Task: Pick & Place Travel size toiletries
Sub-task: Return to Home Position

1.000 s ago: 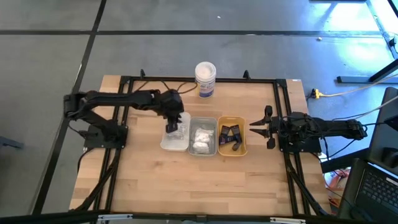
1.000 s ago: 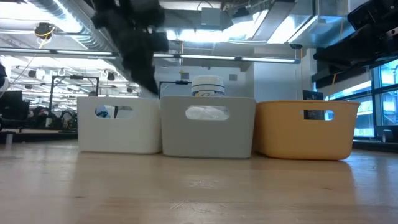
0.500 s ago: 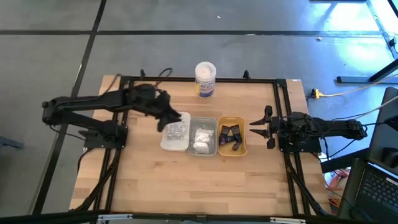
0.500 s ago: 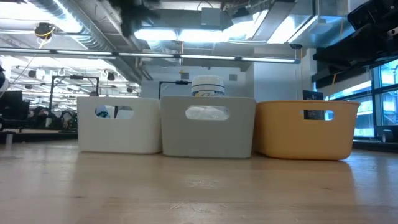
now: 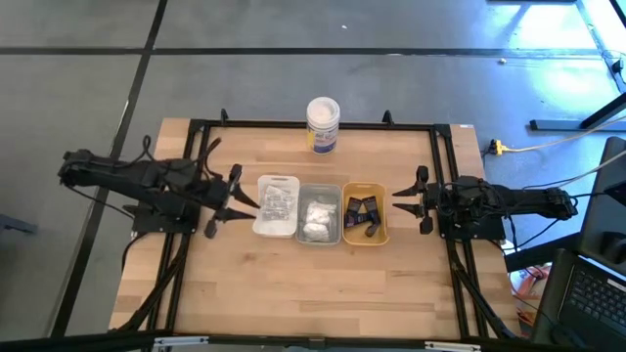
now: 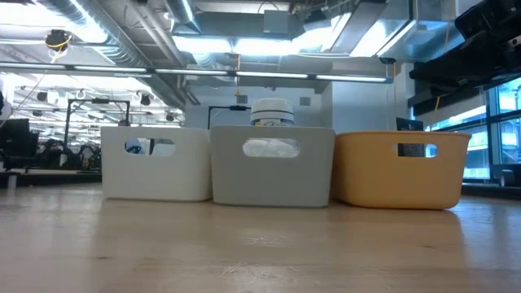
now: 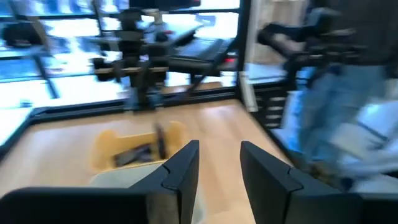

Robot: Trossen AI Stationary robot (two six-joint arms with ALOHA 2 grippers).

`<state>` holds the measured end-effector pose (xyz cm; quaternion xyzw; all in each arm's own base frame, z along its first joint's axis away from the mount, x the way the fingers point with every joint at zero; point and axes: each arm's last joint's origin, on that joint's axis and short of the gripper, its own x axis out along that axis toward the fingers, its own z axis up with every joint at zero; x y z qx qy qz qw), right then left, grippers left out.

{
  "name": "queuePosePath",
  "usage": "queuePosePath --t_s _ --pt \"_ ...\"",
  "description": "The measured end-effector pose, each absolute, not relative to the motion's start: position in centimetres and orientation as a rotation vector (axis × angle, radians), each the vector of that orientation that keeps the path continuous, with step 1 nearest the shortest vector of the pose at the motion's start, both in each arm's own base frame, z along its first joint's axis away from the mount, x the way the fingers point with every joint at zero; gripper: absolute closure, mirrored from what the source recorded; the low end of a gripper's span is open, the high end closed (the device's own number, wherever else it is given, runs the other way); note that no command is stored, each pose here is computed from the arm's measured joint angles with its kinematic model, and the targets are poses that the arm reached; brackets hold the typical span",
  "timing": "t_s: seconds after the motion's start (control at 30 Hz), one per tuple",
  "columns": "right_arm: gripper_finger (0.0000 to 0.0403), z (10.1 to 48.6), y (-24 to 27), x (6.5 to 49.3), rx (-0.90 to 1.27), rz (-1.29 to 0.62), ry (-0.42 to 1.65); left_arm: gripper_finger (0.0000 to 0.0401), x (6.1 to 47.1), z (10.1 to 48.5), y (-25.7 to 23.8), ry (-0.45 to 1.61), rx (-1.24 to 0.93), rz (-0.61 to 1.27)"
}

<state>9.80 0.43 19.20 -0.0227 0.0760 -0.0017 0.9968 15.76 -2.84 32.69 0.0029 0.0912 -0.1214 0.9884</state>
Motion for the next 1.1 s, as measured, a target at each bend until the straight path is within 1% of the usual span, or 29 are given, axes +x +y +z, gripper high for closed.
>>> queuePosePath --t_s 0.13,0.33,0.47,0.67,0.8,0.97,1.1 --pt "0.0271 19.2 0.4 9.8 -0.045 -0.003 0.152 0.0285 15.3 29.2 -2.4 0.143 0.009 -0.126" --pt "0.0284 19.2 0.4 9.8 -0.045 -0.003 0.152 0.0288 14.2 24.5 -2.0 0.102 0.071 -0.081" --pt "0.0293 19.2 0.4 9.8 -0.045 -0.003 0.152 0.0289 13.1 22.5 -1.6 0.041 0.088 -0.024" --pt "0.0304 19.2 0.4 9.8 -0.046 -0.003 0.152 0.0285 11.6 20.7 -0.7 -0.001 0.118 0.034" --pt "0.0311 19.2 0.4 9.8 -0.045 -0.003 0.152 0.0288 10.9 20.0 -0.2 0.014 0.120 0.070" --pt "0.0317 19.2 0.4 9.8 -0.045 -0.003 0.153 0.0288 10.4 19.9 0.0 0.019 0.119 -0.007" --pt "0.0322 19.2 0.4 9.8 -0.045 -0.003 0.152 0.0286 9.9 19.8 0.1 0.017 0.119 -0.002"
